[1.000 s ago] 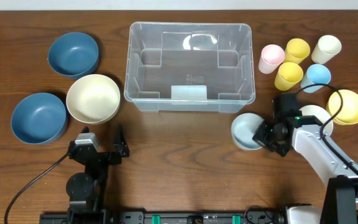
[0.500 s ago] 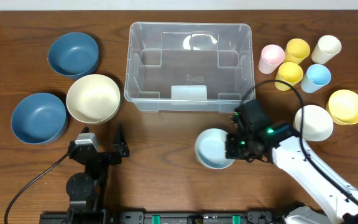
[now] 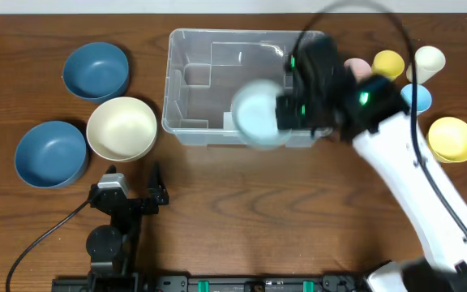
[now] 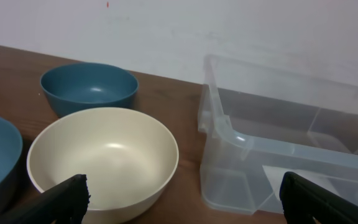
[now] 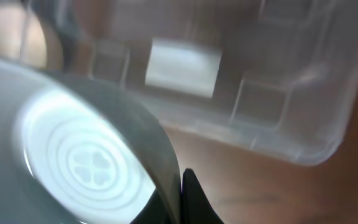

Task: Pack container
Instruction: 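Lift the grey bowl and lower it into the clear bin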

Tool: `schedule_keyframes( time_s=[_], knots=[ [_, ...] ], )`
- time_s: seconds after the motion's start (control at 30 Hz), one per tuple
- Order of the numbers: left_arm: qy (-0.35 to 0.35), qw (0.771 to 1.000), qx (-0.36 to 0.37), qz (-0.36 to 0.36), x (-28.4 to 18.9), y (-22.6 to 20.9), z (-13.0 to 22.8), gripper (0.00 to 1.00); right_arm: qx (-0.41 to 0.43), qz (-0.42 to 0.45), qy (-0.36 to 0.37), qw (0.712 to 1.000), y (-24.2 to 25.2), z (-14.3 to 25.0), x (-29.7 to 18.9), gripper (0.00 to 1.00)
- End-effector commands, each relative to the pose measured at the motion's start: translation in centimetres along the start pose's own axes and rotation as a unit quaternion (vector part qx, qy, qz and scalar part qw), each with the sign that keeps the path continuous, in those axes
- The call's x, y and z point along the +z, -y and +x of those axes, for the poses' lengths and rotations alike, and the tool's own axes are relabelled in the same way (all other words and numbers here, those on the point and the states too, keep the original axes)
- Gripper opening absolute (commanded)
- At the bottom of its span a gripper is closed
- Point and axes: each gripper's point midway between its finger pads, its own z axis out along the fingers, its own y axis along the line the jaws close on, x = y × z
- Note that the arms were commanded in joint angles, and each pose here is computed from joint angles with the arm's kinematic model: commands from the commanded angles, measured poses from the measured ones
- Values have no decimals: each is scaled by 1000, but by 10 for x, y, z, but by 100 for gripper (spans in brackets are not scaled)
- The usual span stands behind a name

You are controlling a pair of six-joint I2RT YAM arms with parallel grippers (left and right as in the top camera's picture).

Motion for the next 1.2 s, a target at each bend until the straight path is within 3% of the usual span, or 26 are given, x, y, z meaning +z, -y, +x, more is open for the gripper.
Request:
schedule_keyframes(
  time_s=[0.0,0.23,0.5,1.17],
  knots=[
    [-21,1000,2,-1,1,-2,16,98,-3,50,18,999,21,-40,13,1],
    [-21,1000,2,-1,1,-2,16,98,20,105,13,994,54,-77,85,1],
    [-21,1000,2,-1,2,-2,16,98,-8,195,2,981,88,-82,155,1],
    [-21,1000,2,-1,2,-2,16,98,-49,292,8,955,132,-89,216,1]
  ],
)
